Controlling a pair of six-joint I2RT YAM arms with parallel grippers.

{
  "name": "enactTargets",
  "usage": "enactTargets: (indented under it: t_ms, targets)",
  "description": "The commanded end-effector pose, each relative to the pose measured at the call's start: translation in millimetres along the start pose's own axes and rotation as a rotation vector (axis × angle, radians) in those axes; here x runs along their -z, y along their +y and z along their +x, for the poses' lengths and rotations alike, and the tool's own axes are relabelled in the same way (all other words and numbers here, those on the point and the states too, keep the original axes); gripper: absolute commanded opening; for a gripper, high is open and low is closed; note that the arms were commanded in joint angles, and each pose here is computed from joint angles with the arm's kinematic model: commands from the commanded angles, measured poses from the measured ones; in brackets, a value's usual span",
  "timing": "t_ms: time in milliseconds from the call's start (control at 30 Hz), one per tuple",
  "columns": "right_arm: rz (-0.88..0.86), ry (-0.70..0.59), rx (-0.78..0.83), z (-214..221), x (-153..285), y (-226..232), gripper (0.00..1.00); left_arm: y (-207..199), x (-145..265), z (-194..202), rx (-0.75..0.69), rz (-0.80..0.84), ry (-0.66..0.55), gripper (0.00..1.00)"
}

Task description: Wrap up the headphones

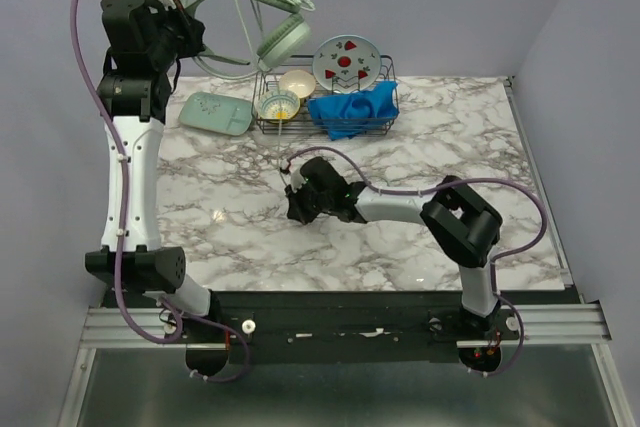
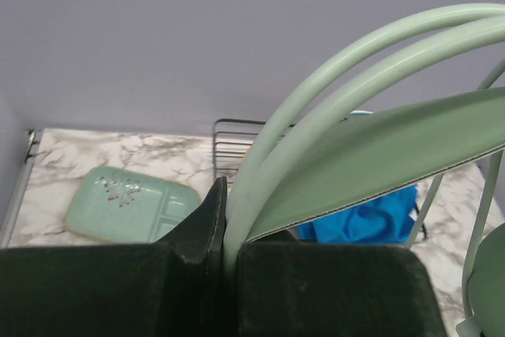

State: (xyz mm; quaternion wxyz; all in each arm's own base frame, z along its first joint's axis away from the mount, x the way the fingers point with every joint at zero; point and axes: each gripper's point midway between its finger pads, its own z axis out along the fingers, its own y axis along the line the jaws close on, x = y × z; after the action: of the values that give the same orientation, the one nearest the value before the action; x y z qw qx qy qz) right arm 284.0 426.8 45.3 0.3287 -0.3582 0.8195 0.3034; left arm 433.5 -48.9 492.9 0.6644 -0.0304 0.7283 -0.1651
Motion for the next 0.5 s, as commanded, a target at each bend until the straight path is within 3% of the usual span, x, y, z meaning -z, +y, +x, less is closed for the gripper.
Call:
enactTargets:
  t_ms: [0,100,267,367,467]
  targets:
    - [-0.005,0.110,0.203,-1.2,10.4,46.0,0.01,60.5,-25.8,-22.6,0.075,-0.181,-0.124,0.00]
    - [-0.019,0.145,0.296,-4.9,12.7,72.5,0.01,80.6,-40.1,-10.9,0.067,-0.237,-0.106,0.00]
    - [0.012,0.168,0.442,-14.7,38.1,102.8,0.01,129.7,-54.6,-5.3,-0.087,-0.433,-0.137,0.00]
    - [0.069,0.143,0.481,-31.6,66.3,104.6,0.01,171.1,-57.5,8.4,-0.212,-0.608,-0.137,0.00]
    - [0.156,0.142,0.498,-41.2,91.9,91.5,0.01,185.1,-60.3,17.2,-0.302,-0.650,-0.130,0.00]
